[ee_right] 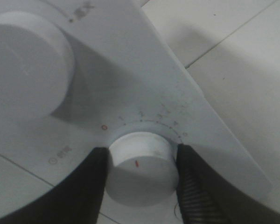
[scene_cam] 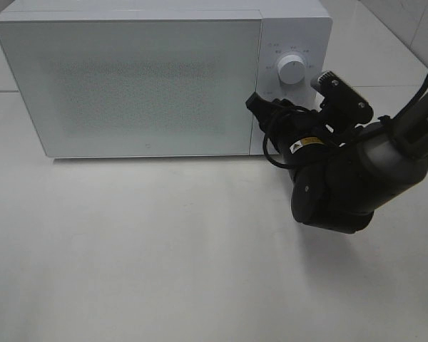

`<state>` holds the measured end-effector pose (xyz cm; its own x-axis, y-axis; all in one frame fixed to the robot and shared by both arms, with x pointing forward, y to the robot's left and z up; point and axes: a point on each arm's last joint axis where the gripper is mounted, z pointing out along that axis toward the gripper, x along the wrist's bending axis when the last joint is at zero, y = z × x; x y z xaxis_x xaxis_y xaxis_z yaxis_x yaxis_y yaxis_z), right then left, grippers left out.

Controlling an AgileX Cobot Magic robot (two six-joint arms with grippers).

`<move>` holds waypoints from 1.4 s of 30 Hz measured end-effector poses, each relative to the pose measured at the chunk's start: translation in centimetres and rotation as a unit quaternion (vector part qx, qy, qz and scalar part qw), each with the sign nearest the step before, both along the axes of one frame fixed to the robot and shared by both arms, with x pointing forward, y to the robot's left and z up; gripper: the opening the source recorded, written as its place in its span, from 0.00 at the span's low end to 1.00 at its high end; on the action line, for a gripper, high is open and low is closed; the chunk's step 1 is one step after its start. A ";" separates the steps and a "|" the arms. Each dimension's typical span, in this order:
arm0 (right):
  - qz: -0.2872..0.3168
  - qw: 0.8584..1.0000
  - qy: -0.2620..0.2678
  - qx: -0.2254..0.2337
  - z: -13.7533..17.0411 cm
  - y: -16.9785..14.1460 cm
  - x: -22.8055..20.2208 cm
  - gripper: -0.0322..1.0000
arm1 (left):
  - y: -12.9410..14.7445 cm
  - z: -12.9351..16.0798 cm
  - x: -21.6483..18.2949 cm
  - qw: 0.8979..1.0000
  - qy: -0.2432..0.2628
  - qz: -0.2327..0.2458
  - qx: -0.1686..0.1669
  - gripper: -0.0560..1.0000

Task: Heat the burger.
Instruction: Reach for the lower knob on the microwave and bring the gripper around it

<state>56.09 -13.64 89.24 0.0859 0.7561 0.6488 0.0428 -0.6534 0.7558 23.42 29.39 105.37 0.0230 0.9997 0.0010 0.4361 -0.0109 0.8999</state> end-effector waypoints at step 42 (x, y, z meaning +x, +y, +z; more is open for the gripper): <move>-0.036 0.841 -0.011 0.540 -0.1 0.0 -0.1 0.47 | 0.0 0.0 0.0 1.000 0.000 0.000 0.000 0.98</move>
<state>56.02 -13.62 89.14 0.0856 -0.2813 0.9558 -0.0326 -0.9596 -0.2795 23.42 29.39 105.37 0.0230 0.9997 0.0010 0.4361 -0.0109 0.8999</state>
